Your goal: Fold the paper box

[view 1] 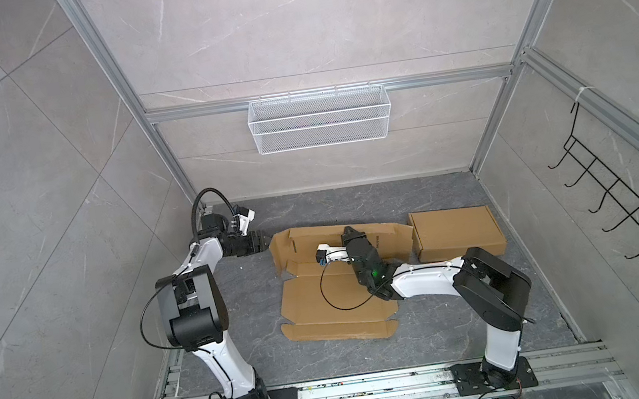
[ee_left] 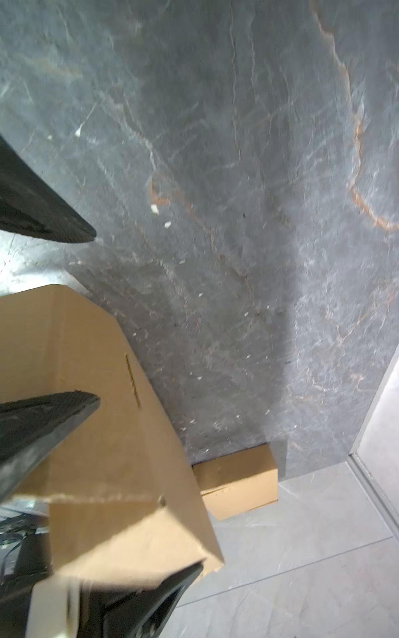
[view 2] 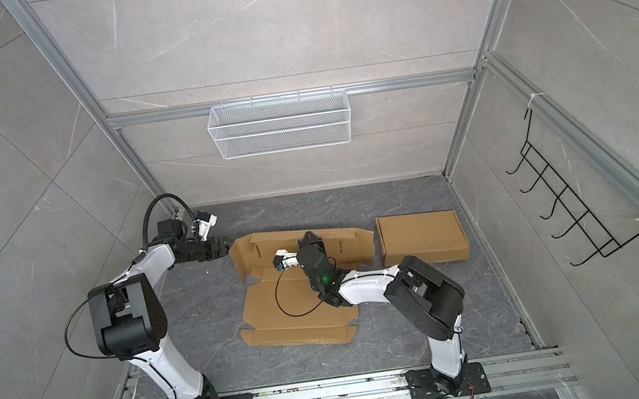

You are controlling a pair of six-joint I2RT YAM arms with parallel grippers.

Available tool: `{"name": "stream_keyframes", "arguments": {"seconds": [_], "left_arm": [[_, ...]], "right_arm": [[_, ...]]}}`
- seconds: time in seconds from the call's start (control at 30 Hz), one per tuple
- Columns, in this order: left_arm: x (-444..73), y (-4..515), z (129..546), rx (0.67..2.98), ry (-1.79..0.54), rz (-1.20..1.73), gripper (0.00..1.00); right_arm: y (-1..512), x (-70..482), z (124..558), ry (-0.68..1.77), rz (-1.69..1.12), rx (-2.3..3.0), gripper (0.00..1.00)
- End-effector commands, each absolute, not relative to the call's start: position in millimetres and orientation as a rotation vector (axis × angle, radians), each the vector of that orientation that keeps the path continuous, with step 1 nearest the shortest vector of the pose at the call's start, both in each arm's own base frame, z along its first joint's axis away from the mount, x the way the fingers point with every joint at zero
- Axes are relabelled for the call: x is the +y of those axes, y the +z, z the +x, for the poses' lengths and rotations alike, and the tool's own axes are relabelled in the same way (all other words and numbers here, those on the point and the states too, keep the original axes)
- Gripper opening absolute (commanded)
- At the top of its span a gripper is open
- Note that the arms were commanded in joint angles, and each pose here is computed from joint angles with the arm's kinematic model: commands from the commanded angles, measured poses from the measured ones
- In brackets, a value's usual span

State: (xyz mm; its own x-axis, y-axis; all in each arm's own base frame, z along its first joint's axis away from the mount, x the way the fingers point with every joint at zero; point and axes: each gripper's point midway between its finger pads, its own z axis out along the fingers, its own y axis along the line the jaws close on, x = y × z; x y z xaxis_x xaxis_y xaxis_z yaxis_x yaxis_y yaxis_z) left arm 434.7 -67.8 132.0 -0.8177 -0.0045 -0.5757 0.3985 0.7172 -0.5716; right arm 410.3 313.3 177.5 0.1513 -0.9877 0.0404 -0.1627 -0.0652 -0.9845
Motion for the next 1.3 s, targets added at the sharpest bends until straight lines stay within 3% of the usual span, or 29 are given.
{"name": "stream_keyframes", "arguments": {"seconds": [0.0, 0.77, 1.27], "left_arm": [[-78, 153, 418, 2.344, -0.956, 0.372, 0.71], [-127, 131, 394, 2.358, -0.964, 0.447, 0.73], [-129, 110, 369, 2.435, -0.918, 0.384, 0.74]], "right_arm": [[177, 308, 407, -1.081, -1.457, 1.178, 0.00], [169, 314, 407, -1.081, -1.456, 1.175, 0.00], [166, 315, 407, -1.050, -1.472, 1.199, 0.00]]}}
